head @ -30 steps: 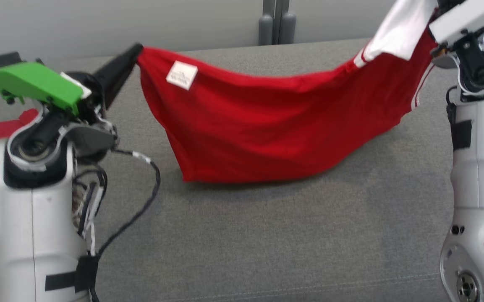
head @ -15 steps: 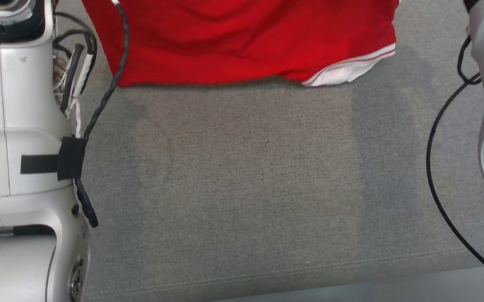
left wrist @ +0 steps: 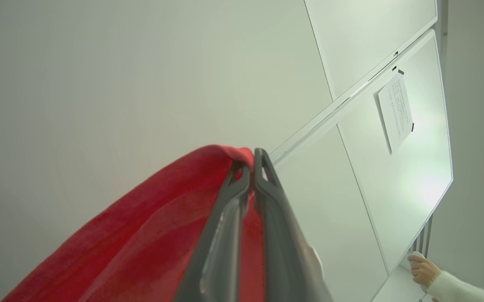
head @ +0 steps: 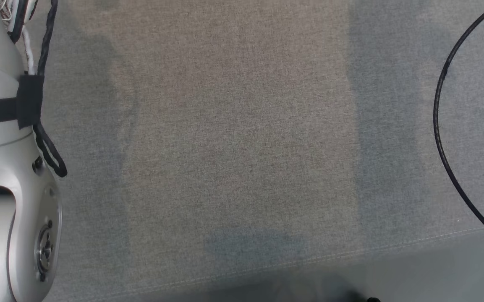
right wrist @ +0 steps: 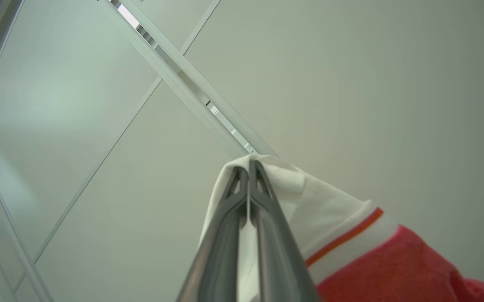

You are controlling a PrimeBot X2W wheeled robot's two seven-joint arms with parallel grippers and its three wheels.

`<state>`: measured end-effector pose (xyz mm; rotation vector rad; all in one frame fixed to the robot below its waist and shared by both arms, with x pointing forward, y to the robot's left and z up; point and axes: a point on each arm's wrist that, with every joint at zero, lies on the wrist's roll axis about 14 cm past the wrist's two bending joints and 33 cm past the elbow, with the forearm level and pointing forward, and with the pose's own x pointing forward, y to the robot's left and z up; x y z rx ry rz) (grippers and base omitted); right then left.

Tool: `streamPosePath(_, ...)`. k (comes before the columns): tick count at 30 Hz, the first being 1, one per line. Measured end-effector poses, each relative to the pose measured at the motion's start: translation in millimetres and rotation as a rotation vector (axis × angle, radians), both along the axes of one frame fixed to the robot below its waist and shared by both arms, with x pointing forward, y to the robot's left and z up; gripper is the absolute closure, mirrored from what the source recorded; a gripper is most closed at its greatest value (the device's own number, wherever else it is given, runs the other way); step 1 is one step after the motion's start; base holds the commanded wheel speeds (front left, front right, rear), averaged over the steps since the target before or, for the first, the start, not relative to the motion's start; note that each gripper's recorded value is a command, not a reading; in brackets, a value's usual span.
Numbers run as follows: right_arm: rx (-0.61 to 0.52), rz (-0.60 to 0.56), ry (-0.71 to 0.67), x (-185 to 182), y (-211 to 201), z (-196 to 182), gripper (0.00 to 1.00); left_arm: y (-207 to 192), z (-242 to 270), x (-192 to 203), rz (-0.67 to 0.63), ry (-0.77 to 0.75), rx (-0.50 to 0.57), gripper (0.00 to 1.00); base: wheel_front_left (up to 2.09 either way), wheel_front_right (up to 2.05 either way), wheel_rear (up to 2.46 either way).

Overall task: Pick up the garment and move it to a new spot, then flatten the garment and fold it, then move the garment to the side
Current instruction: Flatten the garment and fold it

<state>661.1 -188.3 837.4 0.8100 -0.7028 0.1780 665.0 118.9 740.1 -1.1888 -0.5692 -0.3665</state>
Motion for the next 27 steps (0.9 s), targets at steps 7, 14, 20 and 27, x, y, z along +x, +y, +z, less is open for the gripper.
streamPosePath(7,-0.189,0.028,0.223,36,26,-119,1.00,-30,-76,10,-0.068,0.097,0.106,1.00,0.00,0.00,0.00)
streamPosePath(14,-0.383,0.151,0.510,26,32,-239,1.00,-23,-179,-17,-0.140,0.314,0.186,1.00,0.00,0.00,0.00)
streamPosePath(20,-0.444,0.189,0.733,-20,-8,-291,1.00,-17,-242,-71,-0.236,0.527,0.300,1.00,0.00,0.00,0.00)
streamPosePath(27,-0.540,0.138,0.994,-103,-59,-318,1.00,-20,-273,-146,-0.332,0.724,0.411,1.00,0.00,0.00,0.00)
